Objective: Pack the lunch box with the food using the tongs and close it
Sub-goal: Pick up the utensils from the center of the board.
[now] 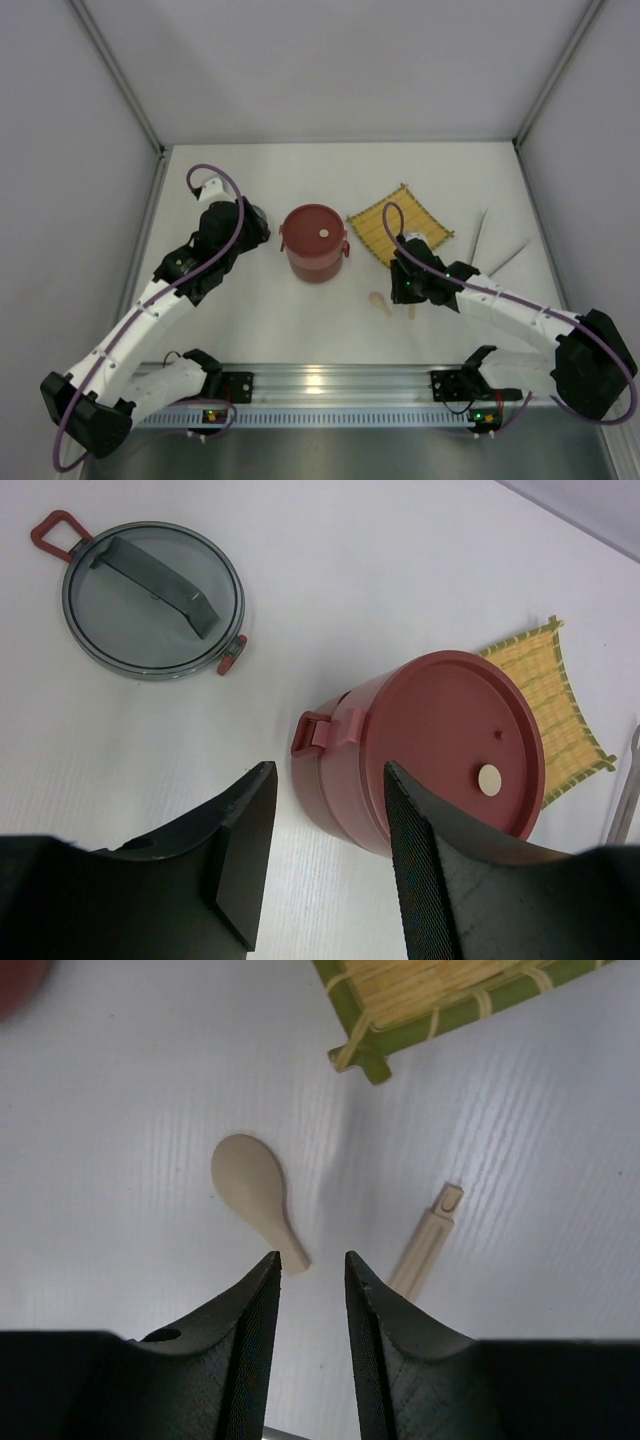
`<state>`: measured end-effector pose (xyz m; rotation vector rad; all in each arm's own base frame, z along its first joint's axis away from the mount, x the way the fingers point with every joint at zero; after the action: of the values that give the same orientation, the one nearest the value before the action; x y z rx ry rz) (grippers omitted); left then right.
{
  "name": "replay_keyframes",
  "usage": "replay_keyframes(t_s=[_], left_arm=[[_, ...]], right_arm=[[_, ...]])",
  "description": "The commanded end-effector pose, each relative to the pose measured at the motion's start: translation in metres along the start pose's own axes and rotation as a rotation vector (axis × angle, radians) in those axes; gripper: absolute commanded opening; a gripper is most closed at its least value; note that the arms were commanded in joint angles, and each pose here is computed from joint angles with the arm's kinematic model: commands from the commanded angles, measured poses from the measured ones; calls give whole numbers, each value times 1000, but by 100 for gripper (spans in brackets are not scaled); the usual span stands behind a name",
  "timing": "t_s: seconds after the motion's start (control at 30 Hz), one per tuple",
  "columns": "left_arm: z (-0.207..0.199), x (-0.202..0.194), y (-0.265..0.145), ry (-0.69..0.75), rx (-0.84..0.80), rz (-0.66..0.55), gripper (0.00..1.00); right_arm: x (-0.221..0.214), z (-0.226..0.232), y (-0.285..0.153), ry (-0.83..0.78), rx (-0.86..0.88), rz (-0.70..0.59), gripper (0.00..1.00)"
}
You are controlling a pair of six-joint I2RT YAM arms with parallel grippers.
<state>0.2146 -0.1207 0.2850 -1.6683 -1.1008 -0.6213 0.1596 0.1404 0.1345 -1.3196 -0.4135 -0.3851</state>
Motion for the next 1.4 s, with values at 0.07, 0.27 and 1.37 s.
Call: replay_keyframes(t_s=[0.07,0.27,1.37], left_arm=[[-9,15,-9,-12,-61,-51,52],[-9,15,-10,-9,-70,-48,52],[-8,16,-14,7,-71,-45,52]], right_arm=[[9,29,4,-82,132,-61,33],[-1,41,26,-151,120,-41,41],[-48,29,29,-190,33,81,24]])
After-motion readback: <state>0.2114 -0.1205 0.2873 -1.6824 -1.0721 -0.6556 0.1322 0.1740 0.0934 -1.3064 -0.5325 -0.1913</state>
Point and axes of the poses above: each gripper's point midway between its finger pads, its own y axis out along the fingers, its own z axis along the line the jaws close on, x = y × z, the point moved 9 cm from there along -y, back along the fingers, and after that the axes turned 4 degrees about y, right-handed, at the moved point
